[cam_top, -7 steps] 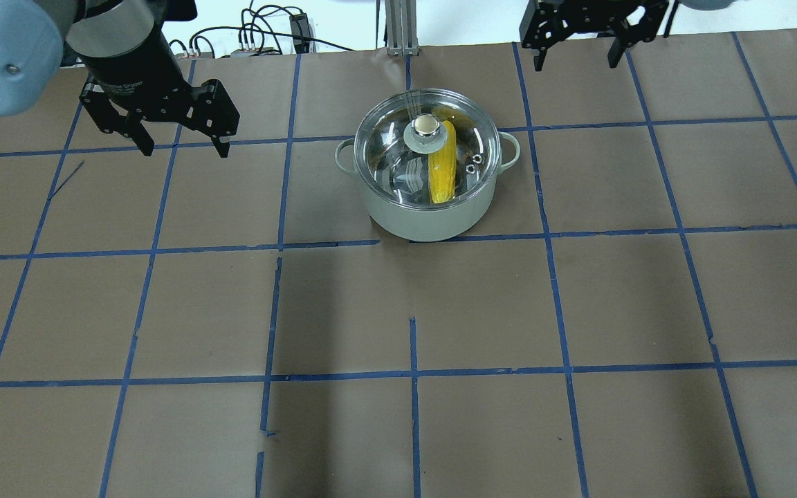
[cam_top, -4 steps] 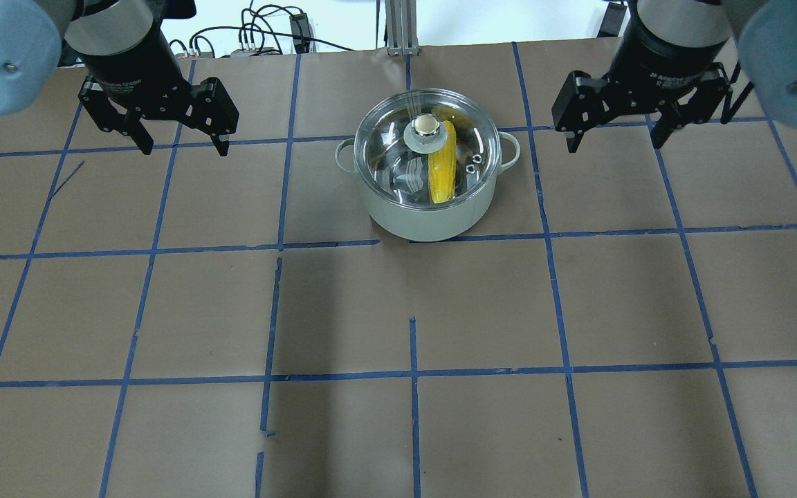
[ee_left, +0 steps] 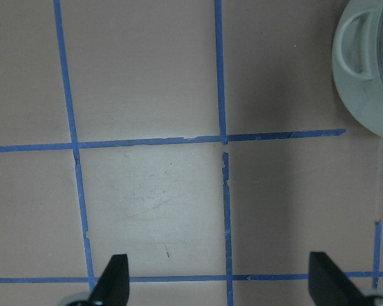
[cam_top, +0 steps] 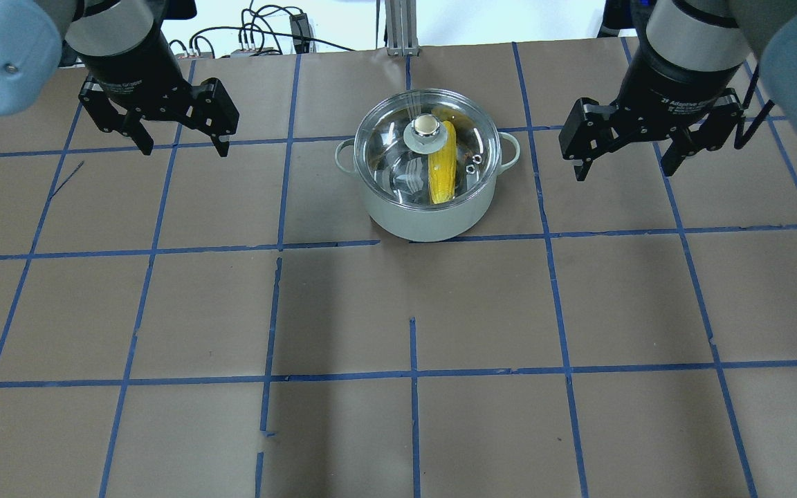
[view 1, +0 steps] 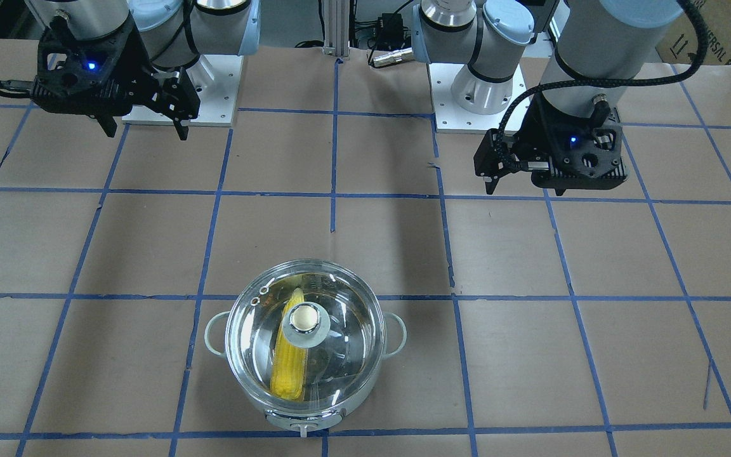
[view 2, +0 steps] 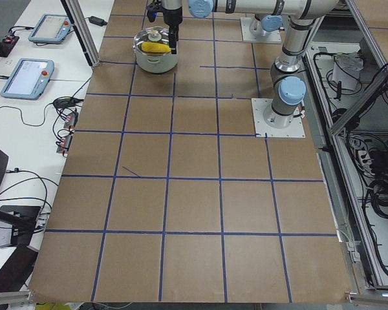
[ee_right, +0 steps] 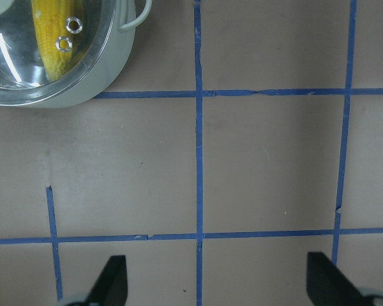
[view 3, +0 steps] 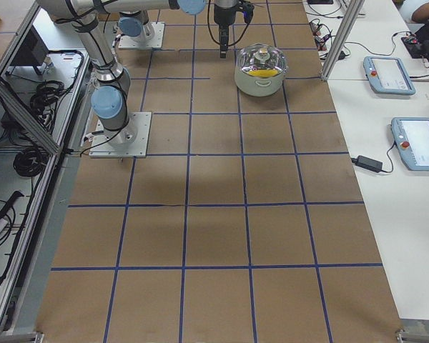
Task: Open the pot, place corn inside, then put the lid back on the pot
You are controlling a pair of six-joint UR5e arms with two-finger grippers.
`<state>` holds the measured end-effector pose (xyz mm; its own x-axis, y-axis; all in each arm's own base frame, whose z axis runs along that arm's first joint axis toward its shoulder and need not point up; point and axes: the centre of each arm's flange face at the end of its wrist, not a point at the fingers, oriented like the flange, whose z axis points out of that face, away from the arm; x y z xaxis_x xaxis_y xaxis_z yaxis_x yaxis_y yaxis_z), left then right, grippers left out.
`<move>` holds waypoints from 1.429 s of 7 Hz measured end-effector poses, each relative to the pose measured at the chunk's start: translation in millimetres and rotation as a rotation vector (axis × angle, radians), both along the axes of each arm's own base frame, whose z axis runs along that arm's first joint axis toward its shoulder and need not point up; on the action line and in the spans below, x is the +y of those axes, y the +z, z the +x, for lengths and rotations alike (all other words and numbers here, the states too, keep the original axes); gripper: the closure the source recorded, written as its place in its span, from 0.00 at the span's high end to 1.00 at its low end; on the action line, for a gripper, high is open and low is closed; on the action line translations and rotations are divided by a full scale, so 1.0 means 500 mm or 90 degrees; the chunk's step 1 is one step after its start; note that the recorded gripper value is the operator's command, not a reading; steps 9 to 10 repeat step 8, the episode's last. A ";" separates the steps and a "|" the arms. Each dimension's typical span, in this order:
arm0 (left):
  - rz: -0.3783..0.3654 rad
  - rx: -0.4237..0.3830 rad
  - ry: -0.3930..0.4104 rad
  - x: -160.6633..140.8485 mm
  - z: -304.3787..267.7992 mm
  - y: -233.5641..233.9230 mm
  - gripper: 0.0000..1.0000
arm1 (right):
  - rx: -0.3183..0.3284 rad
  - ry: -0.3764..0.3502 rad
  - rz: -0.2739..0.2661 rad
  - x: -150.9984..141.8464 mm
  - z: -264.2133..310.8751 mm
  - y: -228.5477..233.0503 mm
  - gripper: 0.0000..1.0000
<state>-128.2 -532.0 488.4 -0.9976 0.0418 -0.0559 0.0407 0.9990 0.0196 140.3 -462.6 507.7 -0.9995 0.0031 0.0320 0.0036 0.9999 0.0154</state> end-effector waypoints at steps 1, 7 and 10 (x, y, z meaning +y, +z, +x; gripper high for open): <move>-0.004 0.001 0.001 -0.001 0.001 0.007 1.00 | -0.001 0.000 -0.001 0.000 0.000 0.001 1.00; -0.037 0.026 -0.019 0.045 0.025 0.067 1.00 | 0.000 0.002 -0.009 -0.010 -0.001 -0.002 1.00; -0.038 0.026 -0.018 0.046 0.024 0.068 1.00 | 0.000 0.003 -0.010 -0.010 -0.001 -0.002 1.00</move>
